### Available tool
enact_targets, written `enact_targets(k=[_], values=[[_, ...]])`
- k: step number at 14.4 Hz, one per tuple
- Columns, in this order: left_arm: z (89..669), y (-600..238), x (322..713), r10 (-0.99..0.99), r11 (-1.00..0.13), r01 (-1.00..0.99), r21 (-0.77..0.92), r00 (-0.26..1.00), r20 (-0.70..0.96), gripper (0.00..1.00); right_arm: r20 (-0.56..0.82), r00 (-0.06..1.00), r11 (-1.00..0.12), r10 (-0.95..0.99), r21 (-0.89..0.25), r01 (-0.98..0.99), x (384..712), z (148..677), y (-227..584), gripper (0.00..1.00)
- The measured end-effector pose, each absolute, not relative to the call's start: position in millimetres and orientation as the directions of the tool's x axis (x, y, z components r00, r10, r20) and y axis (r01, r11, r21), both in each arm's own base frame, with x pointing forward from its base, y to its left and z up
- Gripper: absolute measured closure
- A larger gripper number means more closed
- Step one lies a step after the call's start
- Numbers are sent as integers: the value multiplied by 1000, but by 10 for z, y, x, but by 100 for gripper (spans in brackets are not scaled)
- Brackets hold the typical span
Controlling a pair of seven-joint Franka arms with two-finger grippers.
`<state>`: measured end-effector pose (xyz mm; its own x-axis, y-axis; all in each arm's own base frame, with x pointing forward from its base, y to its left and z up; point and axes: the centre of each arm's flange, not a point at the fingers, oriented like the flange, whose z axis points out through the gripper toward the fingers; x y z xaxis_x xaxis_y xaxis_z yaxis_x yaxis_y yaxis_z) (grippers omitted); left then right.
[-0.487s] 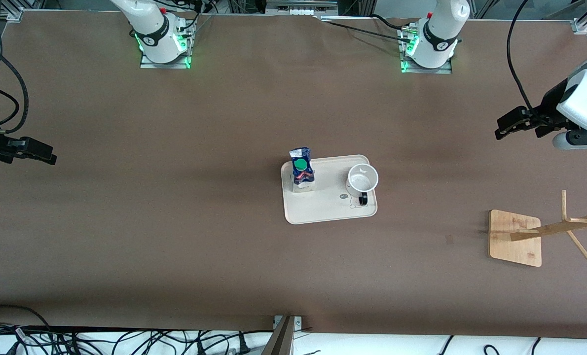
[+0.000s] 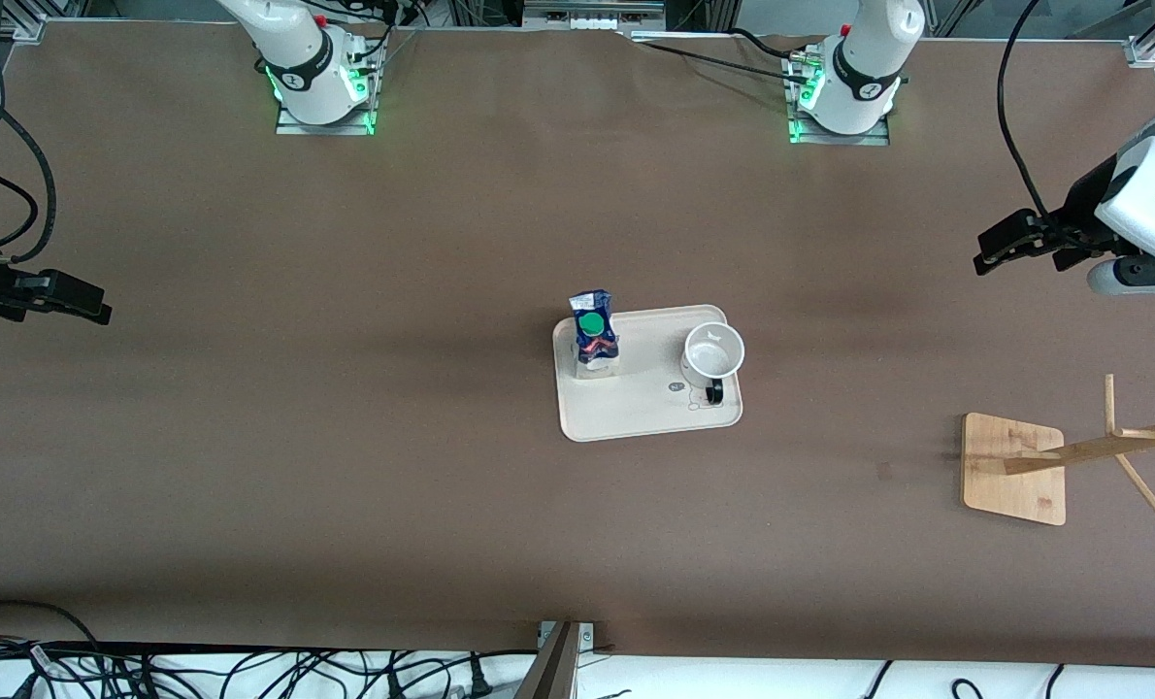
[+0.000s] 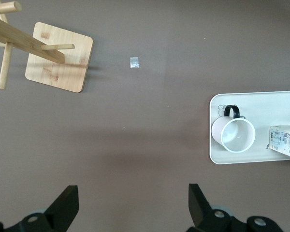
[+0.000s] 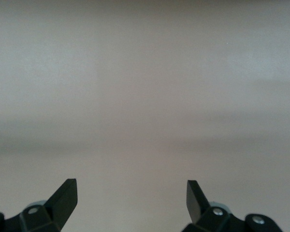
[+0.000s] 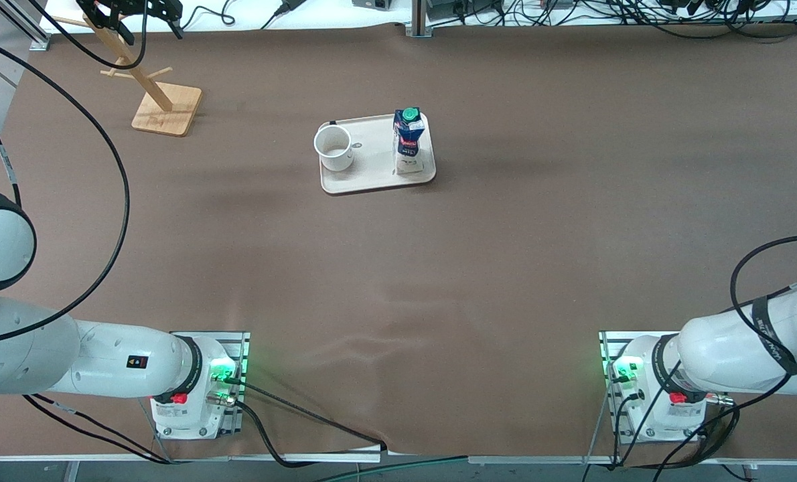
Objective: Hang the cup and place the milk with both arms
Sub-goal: 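Move the right gripper toward the blue milk carton on the tray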
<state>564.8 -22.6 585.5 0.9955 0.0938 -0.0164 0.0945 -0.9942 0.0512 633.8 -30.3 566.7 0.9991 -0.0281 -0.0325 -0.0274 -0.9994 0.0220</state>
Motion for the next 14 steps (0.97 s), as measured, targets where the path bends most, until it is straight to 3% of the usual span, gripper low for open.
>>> enact_targets(k=[6,11,14], values=[[5855,-226,5648,94,-994,95,51,995,-16,0,-69,997,-1000,-24,17,-23,6312,5608,-253,0],[5855,-227,5648,94,-994,94,51,995,-16,0,-104,993,-987,53,-156,37,6303,5514,319,0],[5855,-226,5648,94,-994,94,51,995,-16,0,-67,994,-983,86,-170,74,6429,5340,822,0]])
